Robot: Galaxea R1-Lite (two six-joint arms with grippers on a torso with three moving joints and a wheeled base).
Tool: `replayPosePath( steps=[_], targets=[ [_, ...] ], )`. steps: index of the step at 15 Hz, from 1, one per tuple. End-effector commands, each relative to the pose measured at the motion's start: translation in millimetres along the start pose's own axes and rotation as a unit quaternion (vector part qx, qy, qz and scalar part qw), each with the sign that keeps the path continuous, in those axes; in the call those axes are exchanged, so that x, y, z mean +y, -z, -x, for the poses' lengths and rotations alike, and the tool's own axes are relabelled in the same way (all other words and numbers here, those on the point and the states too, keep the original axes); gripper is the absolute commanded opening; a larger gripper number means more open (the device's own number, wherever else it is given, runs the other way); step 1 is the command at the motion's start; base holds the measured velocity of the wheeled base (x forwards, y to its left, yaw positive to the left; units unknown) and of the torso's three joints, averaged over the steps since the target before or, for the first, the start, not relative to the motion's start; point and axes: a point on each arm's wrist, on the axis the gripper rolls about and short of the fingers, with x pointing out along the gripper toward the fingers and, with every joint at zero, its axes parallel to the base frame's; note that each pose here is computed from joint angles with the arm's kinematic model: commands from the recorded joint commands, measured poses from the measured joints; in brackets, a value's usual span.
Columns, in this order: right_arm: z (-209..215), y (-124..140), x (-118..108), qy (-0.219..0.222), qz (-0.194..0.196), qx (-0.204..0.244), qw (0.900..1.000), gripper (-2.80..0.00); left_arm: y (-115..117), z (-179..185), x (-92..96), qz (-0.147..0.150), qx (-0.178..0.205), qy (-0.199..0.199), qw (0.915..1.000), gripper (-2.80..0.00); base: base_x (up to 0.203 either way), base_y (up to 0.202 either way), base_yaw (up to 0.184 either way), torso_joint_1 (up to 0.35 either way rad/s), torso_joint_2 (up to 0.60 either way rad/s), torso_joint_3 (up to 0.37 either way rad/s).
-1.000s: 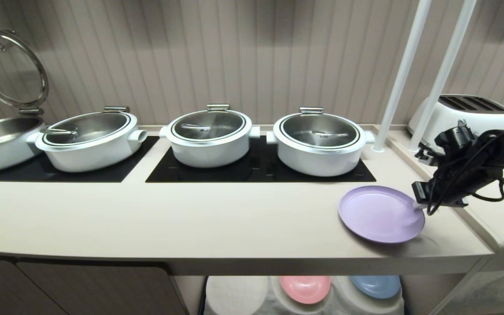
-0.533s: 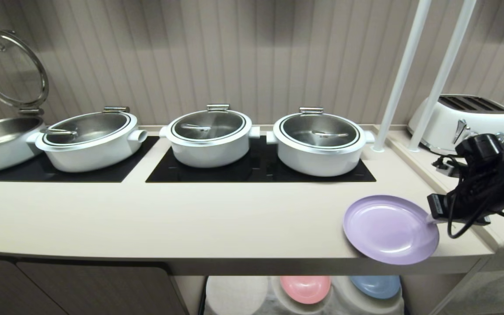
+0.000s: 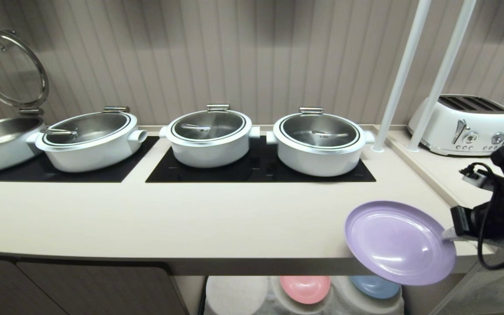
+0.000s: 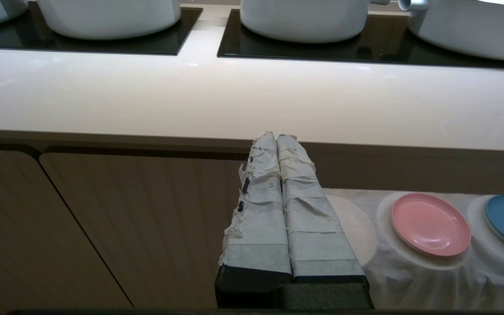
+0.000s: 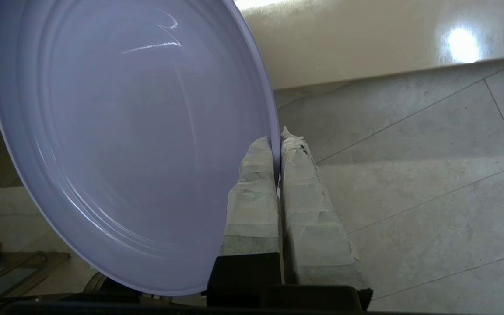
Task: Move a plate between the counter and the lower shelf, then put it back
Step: Pick up the plate, then put the plate in the cupboard
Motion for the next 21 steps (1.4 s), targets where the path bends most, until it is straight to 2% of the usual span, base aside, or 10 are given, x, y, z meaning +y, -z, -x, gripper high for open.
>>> replayPosePath(
  steps=[1, 4, 7, 10, 16, 21],
  targets=[
    [22, 23, 1, -0.006, 0.001, -0.016, 1.0, -2.8, 0, 0, 0.0, 0.0, 0.0, -0.001, 1.0, -2.8, 0.0, 0.0, 0.0, 0.0, 0.0, 0.0],
    [34, 49, 1, -0.034, 0.0, -0.014, 0.999, -2.8, 0, 0, 0.0, 0.0, 0.0, -0.001, 1.0, -2.8, 0.0, 0.0, 0.0, 0.0, 0.0, 0.0],
    [45, 73, 1, -0.041, -0.002, -0.008, 0.999, -2.8, 0, 0, 0.0, 0.0, 0.0, 0.0, 1.0, -2.8, 0.0, 0.0, 0.0, 0.0, 0.0, 0.0],
    [55, 94, 2, -0.085, -0.005, 0.013, 0.996, -2.8, 0, 0, 0.0, 0.0, 0.0, 0.0, 1.0, -2.8, 0.0, 0.0, 0.0, 0.0, 0.0, 0.0],
    [63, 123, 0, -0.087, -0.004, 0.019, 0.996, -2.8, 0, 0, 0.0, 0.0, 0.0, -0.001, 1.0, -2.8, 0.0, 0.0, 0.0, 0.0, 0.0, 0.0],
    [66, 134, -1, -0.086, -0.004, 0.024, 0.996, -2.8, 0, 0, 0.0, 0.0, 0.0, -0.001, 1.0, -2.8, 0.0, 0.0, 0.0, 0.0, 0.0, 0.0]
  ],
)
